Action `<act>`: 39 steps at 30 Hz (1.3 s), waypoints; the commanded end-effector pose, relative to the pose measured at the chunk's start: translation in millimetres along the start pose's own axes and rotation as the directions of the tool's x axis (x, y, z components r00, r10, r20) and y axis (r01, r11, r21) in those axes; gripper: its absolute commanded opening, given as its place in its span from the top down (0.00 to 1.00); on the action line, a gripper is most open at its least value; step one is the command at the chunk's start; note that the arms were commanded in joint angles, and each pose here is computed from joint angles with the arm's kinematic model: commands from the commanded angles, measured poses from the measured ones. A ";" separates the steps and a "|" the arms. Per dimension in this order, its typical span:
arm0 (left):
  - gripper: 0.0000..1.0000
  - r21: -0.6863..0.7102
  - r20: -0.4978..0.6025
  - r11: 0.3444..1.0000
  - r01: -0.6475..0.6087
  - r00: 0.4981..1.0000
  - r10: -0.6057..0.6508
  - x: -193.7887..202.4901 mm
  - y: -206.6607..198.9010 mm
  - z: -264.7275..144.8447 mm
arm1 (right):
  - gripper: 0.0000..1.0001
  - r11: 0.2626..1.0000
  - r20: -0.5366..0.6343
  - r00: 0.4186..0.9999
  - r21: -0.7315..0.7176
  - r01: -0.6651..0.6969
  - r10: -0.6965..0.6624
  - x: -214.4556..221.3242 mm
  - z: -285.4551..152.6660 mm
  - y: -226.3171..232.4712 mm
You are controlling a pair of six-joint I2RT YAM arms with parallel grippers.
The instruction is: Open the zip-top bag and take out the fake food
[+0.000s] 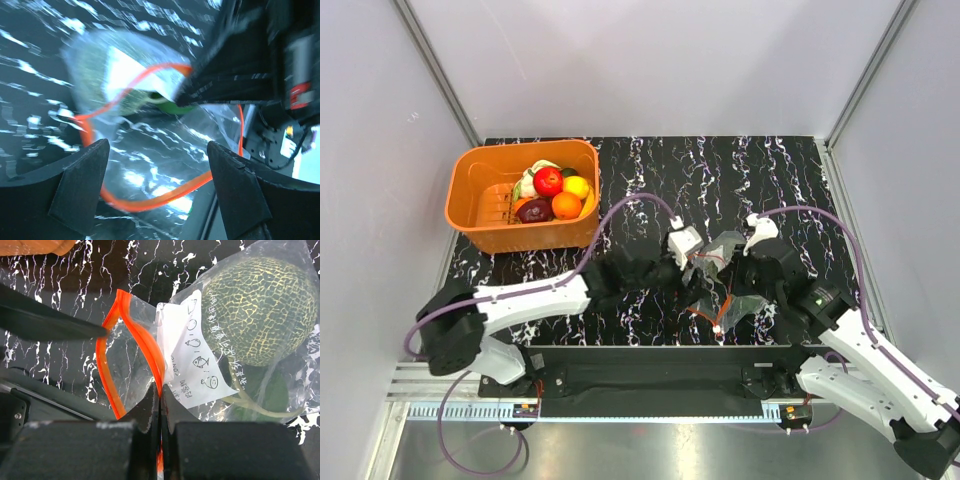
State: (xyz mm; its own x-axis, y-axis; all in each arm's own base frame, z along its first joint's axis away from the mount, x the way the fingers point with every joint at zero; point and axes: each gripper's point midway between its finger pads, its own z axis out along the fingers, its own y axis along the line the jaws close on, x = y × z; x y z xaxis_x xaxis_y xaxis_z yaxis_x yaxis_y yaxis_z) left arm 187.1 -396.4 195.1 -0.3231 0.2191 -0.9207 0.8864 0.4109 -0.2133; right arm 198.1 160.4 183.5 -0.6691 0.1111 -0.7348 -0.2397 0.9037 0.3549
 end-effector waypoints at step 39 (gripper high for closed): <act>0.05 0.225 0.159 0.950 0.217 0.953 -0.256 27.8 -37.6 74.7 | 0.48 0.906 0.166 0.979 0.386 -0.175 0.118 -10.9 10.0 -90.1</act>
State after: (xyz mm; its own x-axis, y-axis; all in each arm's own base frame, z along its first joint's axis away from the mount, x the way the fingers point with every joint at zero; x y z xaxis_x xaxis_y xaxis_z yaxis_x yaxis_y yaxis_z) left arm 171.6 -459.6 127.2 -0.4993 0.0531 -0.8648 0.8306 0.3135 -0.4603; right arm 220.6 78.6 144.6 -0.6298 0.2202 -0.7449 0.1497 0.9754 0.1618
